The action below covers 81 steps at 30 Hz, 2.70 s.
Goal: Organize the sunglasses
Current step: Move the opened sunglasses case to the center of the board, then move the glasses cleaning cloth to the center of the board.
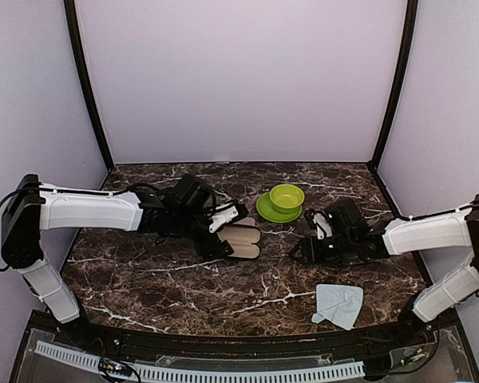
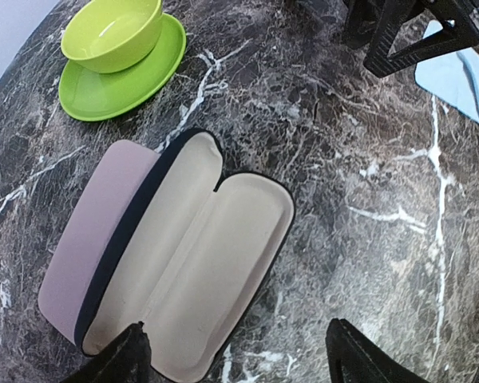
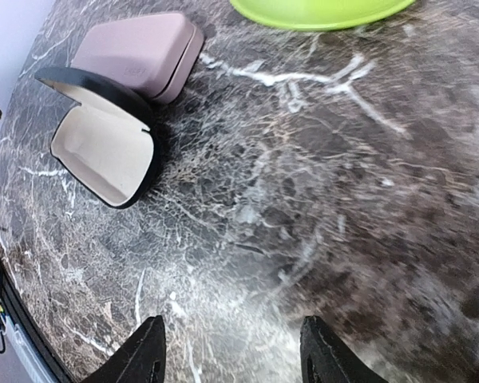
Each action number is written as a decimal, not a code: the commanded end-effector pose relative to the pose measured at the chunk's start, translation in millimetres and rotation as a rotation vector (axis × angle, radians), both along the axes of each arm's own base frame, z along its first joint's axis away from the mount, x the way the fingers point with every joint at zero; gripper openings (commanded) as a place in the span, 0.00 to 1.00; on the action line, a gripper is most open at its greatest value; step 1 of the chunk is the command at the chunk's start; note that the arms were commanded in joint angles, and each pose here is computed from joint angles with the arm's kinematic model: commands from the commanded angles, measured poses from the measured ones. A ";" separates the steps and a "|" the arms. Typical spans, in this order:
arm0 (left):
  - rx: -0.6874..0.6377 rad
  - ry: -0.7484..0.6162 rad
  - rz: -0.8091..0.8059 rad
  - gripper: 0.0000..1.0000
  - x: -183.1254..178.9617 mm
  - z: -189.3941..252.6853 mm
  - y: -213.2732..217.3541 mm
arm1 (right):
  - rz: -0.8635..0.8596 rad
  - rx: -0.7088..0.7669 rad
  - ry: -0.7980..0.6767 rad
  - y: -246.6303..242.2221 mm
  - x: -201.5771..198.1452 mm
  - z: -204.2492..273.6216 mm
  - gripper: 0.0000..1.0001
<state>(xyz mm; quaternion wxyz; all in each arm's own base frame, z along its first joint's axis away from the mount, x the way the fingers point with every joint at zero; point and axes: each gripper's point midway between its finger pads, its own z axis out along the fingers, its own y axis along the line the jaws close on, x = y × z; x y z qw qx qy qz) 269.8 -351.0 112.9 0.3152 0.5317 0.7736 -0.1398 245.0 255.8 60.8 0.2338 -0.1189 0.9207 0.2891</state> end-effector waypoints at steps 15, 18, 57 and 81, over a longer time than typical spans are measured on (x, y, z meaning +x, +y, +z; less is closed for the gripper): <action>-0.138 0.042 0.206 0.78 -7.5 7.3 -23.5 | -0.202 -0.218 0.159 -59.5 -110.3 -7.4 0.51; -0.140 0.043 0.215 0.78 -7.3 7.0 -27.8 | -0.171 -0.281 0.179 -58.7 -133.7 -17.1 0.51; -0.098 0.095 0.184 0.78 -24.1 -13.9 -41.4 | -0.085 -0.454 0.050 -46.3 -72.2 -32.5 0.31; -0.119 0.073 0.186 0.84 -26.1 -5.7 -40.0 | -0.072 -0.477 0.110 -59.2 -82.0 -56.6 0.20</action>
